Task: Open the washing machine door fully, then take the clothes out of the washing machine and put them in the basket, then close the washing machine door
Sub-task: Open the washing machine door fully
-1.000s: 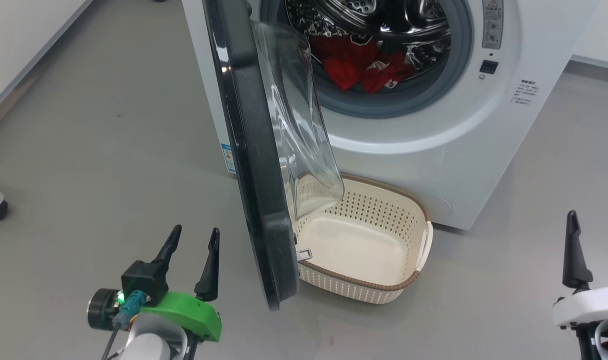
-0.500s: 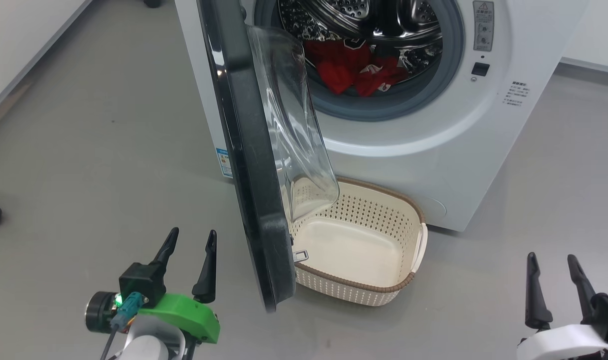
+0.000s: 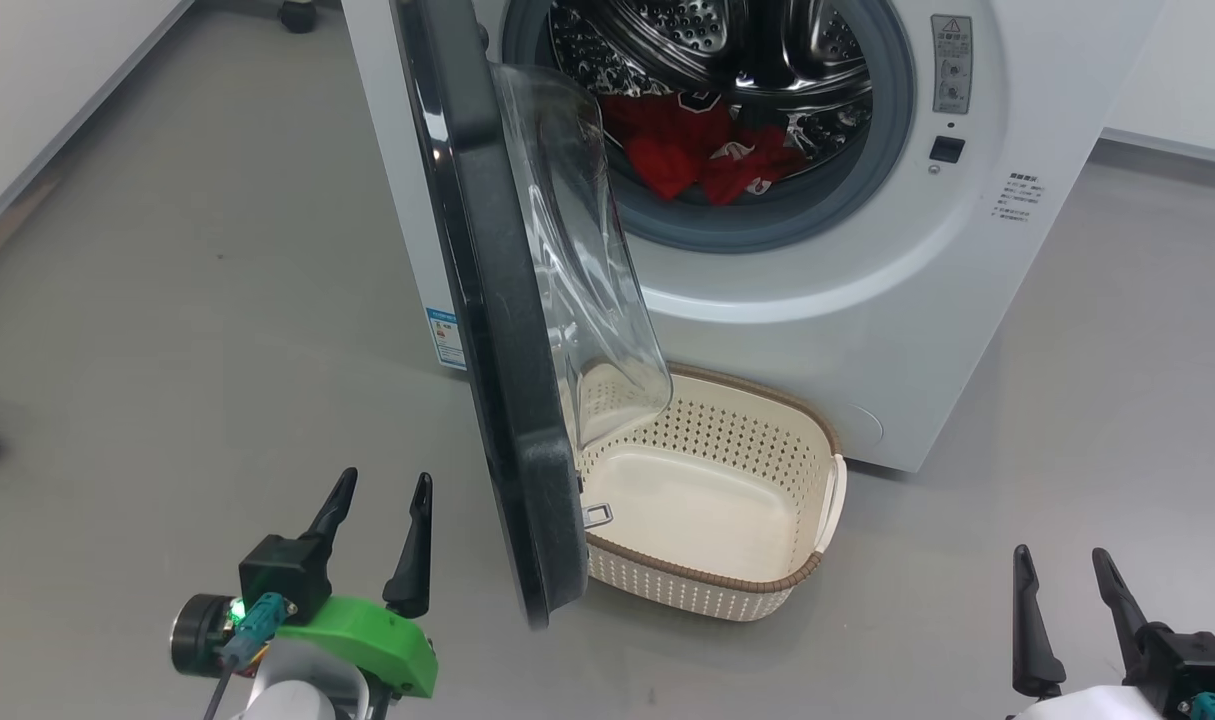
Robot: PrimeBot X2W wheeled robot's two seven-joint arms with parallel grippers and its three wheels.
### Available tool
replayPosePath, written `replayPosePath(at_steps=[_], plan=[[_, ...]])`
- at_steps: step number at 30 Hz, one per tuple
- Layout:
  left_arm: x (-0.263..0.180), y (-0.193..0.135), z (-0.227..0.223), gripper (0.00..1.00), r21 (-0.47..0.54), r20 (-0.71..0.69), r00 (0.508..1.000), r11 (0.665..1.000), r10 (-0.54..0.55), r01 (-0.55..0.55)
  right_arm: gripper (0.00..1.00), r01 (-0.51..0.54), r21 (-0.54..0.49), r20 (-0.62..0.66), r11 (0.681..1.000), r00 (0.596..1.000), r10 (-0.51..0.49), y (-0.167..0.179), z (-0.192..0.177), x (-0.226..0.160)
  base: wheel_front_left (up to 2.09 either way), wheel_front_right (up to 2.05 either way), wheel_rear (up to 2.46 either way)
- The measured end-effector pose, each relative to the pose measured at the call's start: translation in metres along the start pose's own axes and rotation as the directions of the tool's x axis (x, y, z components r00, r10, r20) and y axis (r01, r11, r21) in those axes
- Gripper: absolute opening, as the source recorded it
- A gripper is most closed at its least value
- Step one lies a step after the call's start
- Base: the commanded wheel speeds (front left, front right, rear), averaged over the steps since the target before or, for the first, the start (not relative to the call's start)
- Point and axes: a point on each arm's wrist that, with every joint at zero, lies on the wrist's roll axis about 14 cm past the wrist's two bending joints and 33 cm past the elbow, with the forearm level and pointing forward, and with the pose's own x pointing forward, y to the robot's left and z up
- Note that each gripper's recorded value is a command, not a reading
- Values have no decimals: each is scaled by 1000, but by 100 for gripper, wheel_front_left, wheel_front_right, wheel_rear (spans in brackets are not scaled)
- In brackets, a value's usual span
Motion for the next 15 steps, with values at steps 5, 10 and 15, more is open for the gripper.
replayPosePath(at_steps=[5, 10, 15], plan=[[-1, 0, 0, 100, 4, 0, 1000, 1000, -1, 1, 100, 4, -1, 7, 1000, 1000, -4, 2, 1, 0, 0, 0, 0], [-1, 0, -1, 100, 6, -1, 1000, 1000, -1, 1, 100, 10, -10, 15, 1000, 1000, -10, 0, 3, -1, 0, 0, 0], [-2, 0, 0, 100, 6, 0, 1000, 1000, -2, 2, 100, 17, -10, 20, 1000, 1000, -17, -1, 5, -2, 0, 0, 0]])
